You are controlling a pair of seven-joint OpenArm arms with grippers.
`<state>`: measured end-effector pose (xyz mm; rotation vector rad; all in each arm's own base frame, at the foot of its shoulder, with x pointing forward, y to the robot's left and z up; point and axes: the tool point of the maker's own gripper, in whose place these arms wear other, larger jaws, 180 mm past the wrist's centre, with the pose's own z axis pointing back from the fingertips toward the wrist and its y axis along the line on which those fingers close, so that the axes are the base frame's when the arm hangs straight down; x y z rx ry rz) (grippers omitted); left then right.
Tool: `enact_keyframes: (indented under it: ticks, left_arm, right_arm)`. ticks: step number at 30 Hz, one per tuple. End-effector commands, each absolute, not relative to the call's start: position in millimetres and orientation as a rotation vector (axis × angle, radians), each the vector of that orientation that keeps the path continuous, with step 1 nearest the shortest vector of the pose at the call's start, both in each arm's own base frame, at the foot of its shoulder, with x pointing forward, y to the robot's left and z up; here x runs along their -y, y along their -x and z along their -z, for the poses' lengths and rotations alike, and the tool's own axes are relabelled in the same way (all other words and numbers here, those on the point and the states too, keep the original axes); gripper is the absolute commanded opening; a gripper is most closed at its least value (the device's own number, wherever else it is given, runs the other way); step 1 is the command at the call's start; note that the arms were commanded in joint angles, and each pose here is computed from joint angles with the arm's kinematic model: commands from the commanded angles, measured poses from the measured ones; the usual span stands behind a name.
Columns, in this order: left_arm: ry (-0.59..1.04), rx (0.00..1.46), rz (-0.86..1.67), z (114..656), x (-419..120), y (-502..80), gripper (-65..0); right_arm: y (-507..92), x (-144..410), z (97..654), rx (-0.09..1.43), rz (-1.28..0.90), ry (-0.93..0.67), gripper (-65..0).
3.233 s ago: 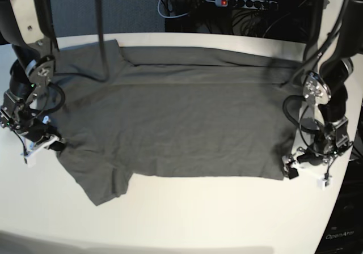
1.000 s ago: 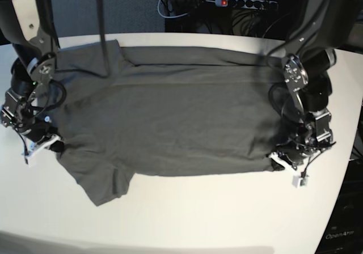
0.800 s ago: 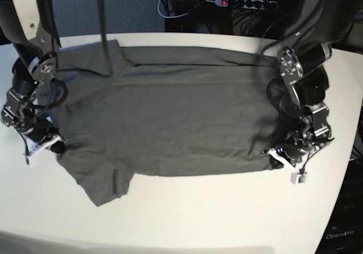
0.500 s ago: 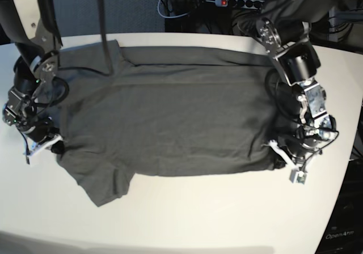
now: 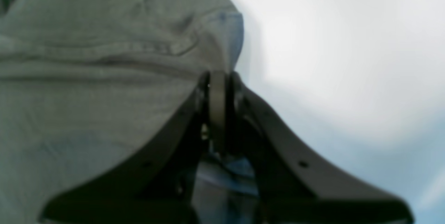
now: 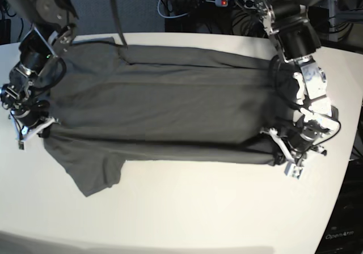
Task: Fold the T-shirt properly
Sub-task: 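Lift the held shirt edge with both grippers and fold it over the shirt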
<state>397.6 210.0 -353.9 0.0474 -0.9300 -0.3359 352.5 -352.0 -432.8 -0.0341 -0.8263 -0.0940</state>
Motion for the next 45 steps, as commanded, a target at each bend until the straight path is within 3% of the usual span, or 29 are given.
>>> enact_keyframes:
  ticks: [1, 20, 31, 41, 45]
  left_arm:
    - [-0.061, 0.993, 0.337, 334.2, -210.8, -405.3, -61.3]
    - [-0.206, 1.017, 0.361, 289.8, -218.5, -375.3, -61.3]
    - [-0.215, 0.974, 0.37, 299.8, -218.9, -364.1, -61.3]
    - [-0.215, 0.933, 0.376, 313.2, -222.2, -353.0, -61.3]
    - [-0.211, 0.926, 0.377, 315.9, -221.6, -351.9, -61.3]
  right_arm:
    - [-358.6, 364.8, 416.3, 0.859, 0.09, 0.077, -64.3]
    - [-354.4, 365.5, 369.1, 0.968, 0.037, 0.214, -64.3]
    - [-311.7, 383.5, 379.2, 0.713, 0.048, 0.299, -64.4]
    - [-294.0, 386.0, 391.0, 0.591, 0.064, 0.3, -64.4]
    - [-292.6, 394.8, 367.5, 0.608, 0.063, 0.364, -64.4]
